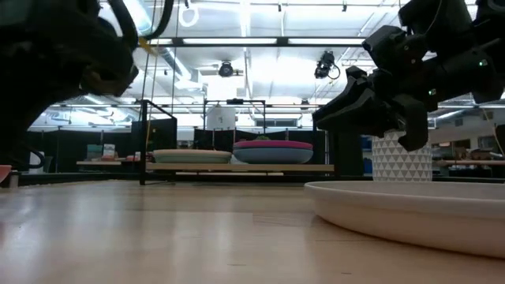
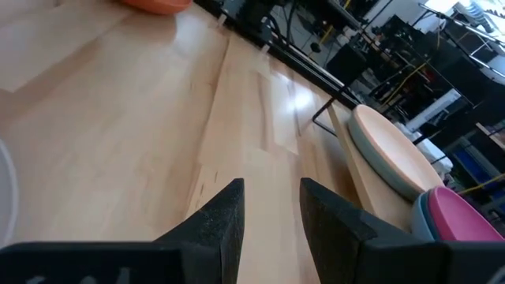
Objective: Place and stack plates onto a shelf
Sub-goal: Stack the orange plate on top the pink plate on the shelf
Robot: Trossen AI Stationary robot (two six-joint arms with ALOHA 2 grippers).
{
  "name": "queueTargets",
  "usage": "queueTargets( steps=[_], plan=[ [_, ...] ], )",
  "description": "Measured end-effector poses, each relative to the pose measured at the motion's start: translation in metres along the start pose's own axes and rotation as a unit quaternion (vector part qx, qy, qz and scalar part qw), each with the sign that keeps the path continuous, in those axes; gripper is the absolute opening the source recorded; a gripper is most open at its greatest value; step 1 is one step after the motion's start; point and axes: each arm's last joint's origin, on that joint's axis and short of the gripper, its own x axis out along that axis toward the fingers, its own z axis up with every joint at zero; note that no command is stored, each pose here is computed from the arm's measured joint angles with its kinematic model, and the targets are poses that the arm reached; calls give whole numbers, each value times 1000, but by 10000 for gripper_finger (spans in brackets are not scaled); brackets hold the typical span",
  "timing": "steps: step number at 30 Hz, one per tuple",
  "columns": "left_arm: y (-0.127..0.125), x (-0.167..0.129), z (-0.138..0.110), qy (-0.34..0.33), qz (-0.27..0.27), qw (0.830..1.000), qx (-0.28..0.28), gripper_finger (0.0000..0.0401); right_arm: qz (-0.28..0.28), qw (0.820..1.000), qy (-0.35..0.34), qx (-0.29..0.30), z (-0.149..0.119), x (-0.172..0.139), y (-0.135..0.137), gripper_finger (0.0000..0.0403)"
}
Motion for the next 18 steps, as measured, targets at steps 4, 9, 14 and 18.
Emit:
queueTargets(
  steps=[4, 9, 14, 18],
  plan=[
    [0, 5, -5, 9, 9, 1000, 5, 161, 11, 1000, -9, 4, -1, 2, -3, 130],
    [-1, 15, -13, 17, 24, 999, 17, 128, 28, 999, -21, 7, -1, 3, -5, 130],
    [2, 15, -15, 13, 38, 998, 43, 87, 36, 999, -26, 4, -2, 3, -6, 130],
    [2, 15, -15, 15, 37, 997, 65, 31, 36, 999, -26, 2, -2, 3, -6, 130]
  ],
)
